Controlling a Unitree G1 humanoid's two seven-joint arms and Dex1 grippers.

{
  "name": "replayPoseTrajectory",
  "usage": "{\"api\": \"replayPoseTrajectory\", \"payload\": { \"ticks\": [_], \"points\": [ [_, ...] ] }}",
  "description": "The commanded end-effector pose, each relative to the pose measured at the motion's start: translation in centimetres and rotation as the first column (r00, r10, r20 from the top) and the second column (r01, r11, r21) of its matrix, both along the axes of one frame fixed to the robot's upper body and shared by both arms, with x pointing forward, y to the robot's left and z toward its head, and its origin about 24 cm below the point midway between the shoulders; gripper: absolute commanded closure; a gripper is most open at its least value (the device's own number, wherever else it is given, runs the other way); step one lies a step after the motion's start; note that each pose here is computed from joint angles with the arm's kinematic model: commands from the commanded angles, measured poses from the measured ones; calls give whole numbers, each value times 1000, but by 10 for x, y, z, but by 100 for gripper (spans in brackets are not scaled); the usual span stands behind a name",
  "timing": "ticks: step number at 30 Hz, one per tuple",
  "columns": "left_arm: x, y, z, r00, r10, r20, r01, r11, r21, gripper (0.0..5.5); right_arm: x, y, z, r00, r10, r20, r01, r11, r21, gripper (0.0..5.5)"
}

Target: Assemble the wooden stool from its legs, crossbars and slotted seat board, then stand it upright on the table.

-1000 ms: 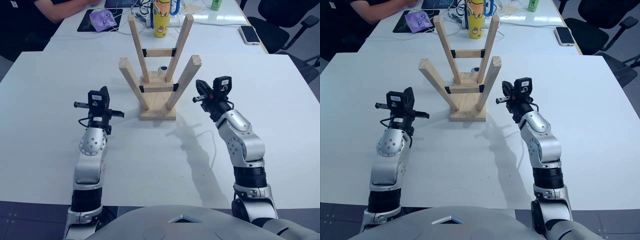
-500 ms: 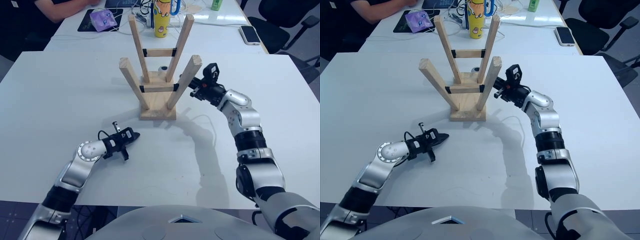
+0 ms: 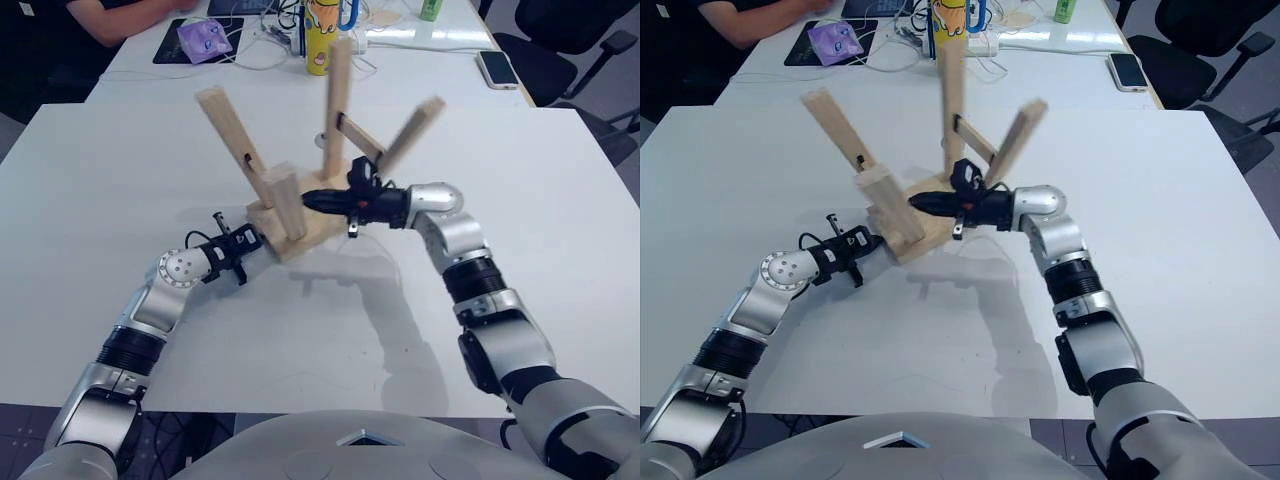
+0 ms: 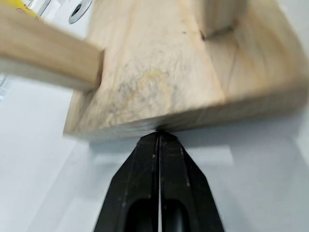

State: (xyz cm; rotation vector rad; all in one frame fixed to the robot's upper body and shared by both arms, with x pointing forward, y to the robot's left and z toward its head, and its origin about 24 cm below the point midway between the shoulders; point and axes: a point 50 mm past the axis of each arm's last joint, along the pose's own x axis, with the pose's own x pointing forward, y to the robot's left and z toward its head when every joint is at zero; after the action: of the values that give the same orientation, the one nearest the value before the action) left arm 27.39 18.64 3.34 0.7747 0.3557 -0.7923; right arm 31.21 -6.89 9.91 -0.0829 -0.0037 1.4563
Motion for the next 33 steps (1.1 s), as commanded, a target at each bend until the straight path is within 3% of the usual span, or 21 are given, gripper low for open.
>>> {"api": "replayPoseTrajectory", "payload": {
  "ticks": [1, 4, 8, 12, 17, 20, 26, 33],
  "points": [
    [-9, -3, -17, 996, -21, -87, 23, 999, 28, 548, -6, 11, -18, 977, -205, 51, 207, 977, -42, 550],
    [-14, -9, -18, 996, -13, -84, 14, 1000, 9, 548, -26, 2, -22, 936, -348, 49, 348, 937, 15, 550],
    [-23, -11, -22, 995, 86, -56, -87, 996, -10, 548, -77, -12, -19, 890, -436, -130, 451, 885, 116, 550],
    [-33, -5, -26, 982, 182, -58, -183, 983, -10, 548, -98, -52, -36, 794, -573, -203, 584, 811, -8, 550],
    [-42, 1, -26, 942, 332, -38, -334, 941, -47, 548, -95, -122, -53, 497, -862, -101, 851, 507, -139, 550],
    [-50, 2, -30, 916, 398, -48, -400, 915, -54, 548, -84, -140, -68, 369, -929, 27, 910, 355, -216, 550],
    [-51, -23, -38, 931, 353, -94, -359, 932, -59, 548, -50, -128, -84, 371, -926, 64, 904, 344, -254, 550],
    [-50, -39, -39, 947, 279, -160, -294, 953, -73, 548, -30, -107, -88, 530, -848, 20, 818, 504, -277, 550]
  ]
}}
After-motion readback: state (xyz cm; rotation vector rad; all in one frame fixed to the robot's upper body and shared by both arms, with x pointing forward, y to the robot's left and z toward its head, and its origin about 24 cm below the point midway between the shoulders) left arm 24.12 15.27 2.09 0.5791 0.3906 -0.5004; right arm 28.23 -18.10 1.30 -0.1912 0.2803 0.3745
